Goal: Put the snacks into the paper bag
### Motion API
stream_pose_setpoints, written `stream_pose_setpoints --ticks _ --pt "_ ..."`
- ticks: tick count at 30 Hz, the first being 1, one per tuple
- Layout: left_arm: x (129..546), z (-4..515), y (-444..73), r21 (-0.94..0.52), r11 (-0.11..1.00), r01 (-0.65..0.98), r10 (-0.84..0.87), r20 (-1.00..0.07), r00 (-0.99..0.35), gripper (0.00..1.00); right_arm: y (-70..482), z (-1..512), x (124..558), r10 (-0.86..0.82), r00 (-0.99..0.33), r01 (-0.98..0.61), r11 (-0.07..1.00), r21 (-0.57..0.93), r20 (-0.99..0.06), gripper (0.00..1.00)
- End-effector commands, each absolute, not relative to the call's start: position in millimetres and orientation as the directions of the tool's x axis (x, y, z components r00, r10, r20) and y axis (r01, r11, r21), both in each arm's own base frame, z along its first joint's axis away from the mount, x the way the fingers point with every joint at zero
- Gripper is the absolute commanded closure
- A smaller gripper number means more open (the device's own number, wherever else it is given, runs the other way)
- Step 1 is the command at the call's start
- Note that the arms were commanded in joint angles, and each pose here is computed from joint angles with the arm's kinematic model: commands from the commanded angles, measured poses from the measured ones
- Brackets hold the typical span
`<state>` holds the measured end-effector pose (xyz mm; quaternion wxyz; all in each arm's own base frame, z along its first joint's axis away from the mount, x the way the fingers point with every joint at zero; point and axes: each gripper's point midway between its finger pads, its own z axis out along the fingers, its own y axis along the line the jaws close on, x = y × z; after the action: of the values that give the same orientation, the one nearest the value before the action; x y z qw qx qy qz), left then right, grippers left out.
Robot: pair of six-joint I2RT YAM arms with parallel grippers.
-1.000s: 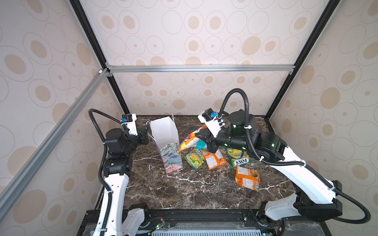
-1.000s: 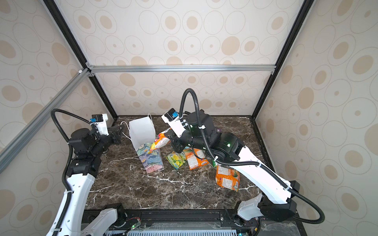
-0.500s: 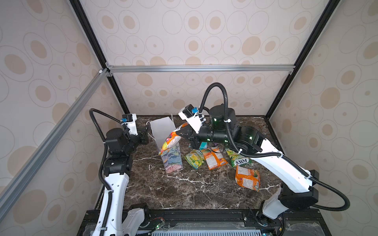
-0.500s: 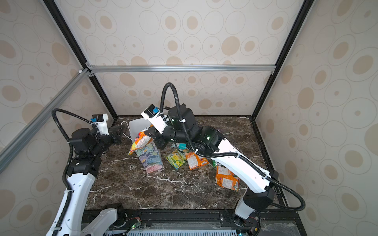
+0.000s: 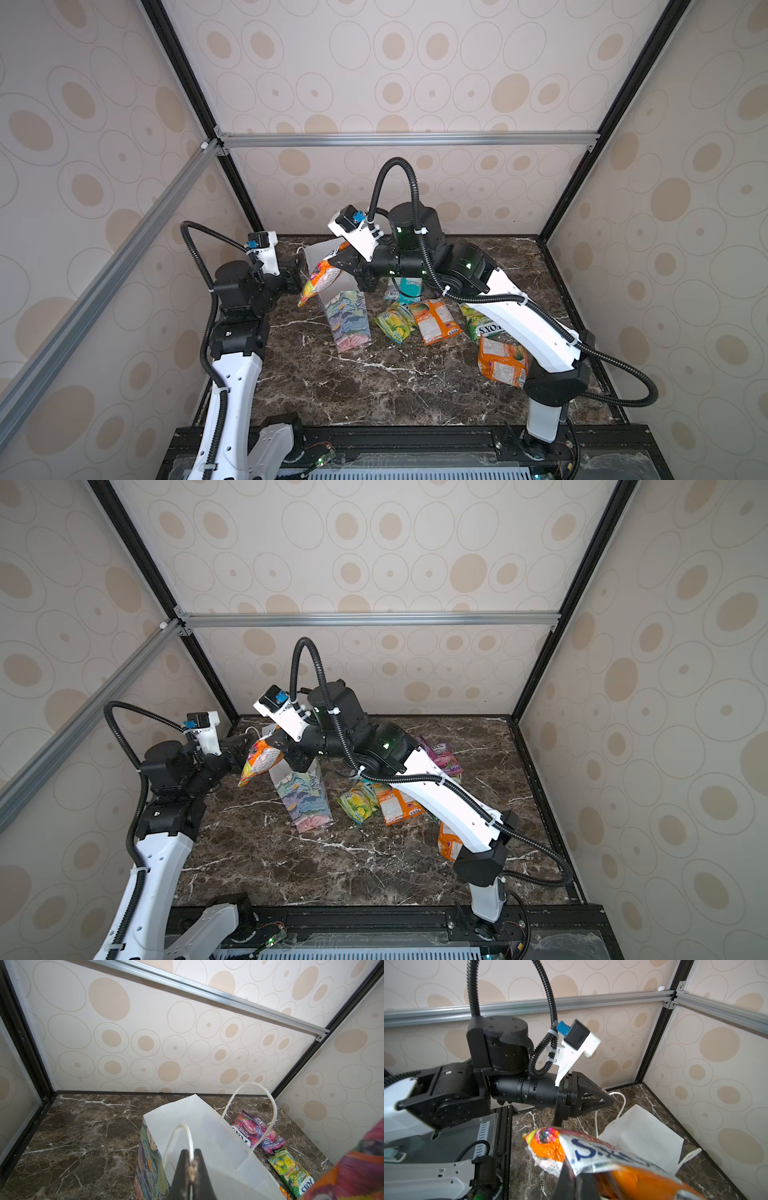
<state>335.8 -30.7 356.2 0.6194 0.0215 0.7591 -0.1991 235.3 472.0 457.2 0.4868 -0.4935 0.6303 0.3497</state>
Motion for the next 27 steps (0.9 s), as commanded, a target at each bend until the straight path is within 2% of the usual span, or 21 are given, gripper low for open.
stream_pose_setpoints --ticks 1,8,20,23,27 --pt "333.1 368.1 -29.9 -0.256 0.922 0.291 -0.205 -0.959 -0.194 1.0 471.1 467.9 234.6 -0.303 0.1 -0.955 0.238 -0.177 -0.948 1.0" --pt "333.2 367.2 -29.3 -0.255 0.923 0.287 -0.203 -0.959 -0.197 1.0 484.9 453.2 238.7 -0.358 0.185 -0.951 0.169 -0.259 -0.915 1.0" --pt "334.2 366.3 -29.5 -0.258 0.922 0.289 -0.205 -0.958 -0.201 1.0 479.6 425.3 268.2 -0.477 0.267 -0.908 0.167 -0.384 -0.838 1.0" --pt "334.7 365.8 -28.9 -0.258 0.923 0.285 -0.205 -0.958 -0.203 1.0 479.4 426.8 274.7 -0.476 0.277 -0.898 0.18 -0.401 -0.834 1.0" --pt "336.3 364.6 -27.8 -0.26 0.925 0.278 -0.206 -0.956 -0.21 1.0 481.9 426.0 297.1 -0.494 0.278 -0.86 0.254 -0.443 -0.824 1.0"
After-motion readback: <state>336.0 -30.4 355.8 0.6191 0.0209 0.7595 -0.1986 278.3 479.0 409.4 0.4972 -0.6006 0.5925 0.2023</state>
